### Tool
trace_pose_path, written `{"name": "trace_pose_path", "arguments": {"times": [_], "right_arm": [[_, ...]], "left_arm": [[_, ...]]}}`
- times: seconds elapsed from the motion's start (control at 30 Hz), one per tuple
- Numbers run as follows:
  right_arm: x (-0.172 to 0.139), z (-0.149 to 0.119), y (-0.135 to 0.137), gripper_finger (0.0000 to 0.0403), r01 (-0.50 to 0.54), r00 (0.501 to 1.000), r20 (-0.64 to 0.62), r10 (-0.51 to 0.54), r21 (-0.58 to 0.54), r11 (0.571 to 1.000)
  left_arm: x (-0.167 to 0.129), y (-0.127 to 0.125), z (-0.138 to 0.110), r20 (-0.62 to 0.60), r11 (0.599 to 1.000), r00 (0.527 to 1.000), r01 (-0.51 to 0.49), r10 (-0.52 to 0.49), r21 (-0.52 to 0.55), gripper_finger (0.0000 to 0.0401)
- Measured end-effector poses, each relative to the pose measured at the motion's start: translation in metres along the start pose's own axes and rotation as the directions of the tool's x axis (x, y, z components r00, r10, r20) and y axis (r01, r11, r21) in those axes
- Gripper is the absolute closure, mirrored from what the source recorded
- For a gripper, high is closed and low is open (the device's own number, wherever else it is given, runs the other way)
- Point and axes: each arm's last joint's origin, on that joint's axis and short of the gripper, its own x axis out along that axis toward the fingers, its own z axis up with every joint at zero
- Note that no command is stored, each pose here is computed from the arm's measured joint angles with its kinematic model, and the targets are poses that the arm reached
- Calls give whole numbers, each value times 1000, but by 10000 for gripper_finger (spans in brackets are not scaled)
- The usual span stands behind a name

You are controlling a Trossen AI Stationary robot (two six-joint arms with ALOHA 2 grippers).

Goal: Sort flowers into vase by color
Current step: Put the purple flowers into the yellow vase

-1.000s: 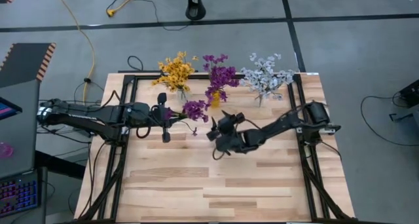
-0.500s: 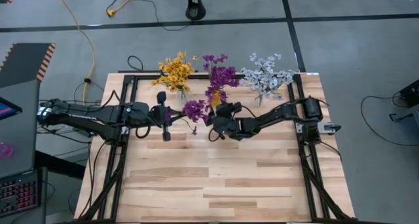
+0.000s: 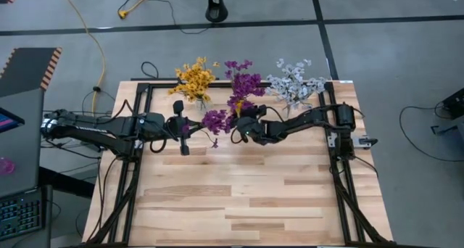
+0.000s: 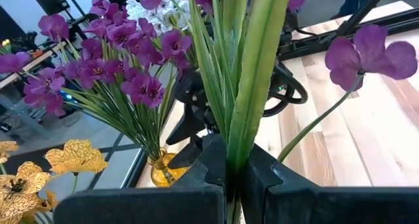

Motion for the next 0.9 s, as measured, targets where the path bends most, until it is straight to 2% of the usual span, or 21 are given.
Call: {"name": "trace_pose_path", "arguments": {"times": [0.33,0.53,0.67,0.9], "right_arm": [[11,4,-7,117,10,1000,-6,-10,11,1000],[18,6,-10,117,-37,999,-30,38,26,999],[24,7,-14,117,-23,999,-30,23,30,999],[35,10,-21,117,-55,997,-55,57,45,997]], "left_arm": [[0,0,0,1,1000,1000,0,0,-1,401],[0,0,2,16,1000,1000,-3,3,-8,401],[0,0,2,17,1000,1000,-2,3,-9,401],[0,0,2,16,1000,1000,-2,2,-8,401]]}}
